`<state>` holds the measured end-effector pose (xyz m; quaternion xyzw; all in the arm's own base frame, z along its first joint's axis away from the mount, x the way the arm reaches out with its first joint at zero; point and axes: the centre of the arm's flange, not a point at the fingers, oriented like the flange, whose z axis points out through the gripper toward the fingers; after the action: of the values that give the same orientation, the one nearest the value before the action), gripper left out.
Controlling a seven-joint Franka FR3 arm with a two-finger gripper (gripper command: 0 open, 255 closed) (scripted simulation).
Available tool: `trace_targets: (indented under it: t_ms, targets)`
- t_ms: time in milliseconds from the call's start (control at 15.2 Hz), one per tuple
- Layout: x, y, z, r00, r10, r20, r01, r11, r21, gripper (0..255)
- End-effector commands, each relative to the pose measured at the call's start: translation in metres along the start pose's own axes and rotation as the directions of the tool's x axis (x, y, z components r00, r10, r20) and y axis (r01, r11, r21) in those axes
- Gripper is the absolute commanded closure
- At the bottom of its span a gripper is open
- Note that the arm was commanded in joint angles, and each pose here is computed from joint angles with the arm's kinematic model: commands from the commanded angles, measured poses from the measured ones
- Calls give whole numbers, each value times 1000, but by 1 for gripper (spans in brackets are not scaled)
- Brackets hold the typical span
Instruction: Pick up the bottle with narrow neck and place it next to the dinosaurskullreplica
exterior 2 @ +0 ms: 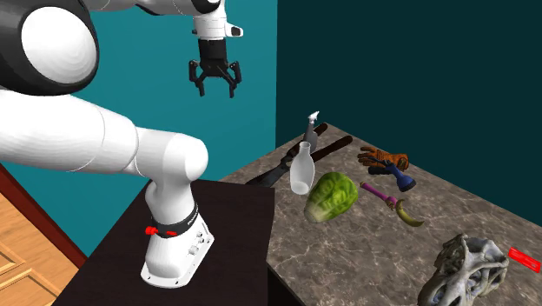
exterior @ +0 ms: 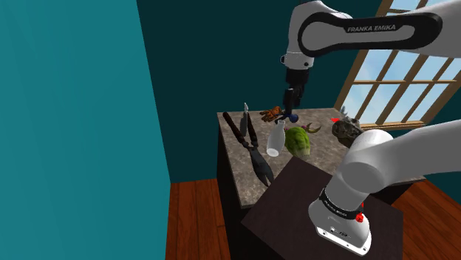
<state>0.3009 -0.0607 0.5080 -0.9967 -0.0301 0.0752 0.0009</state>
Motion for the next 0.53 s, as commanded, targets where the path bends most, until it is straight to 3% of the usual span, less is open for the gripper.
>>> trace_targets:
  t_ms: [0,462]
  targets:
    - [10,19,15,1000,-5,-4,5,1000,-3,0]
    - [44,88,66,1000,-18,-13,18,1000,-9,0]
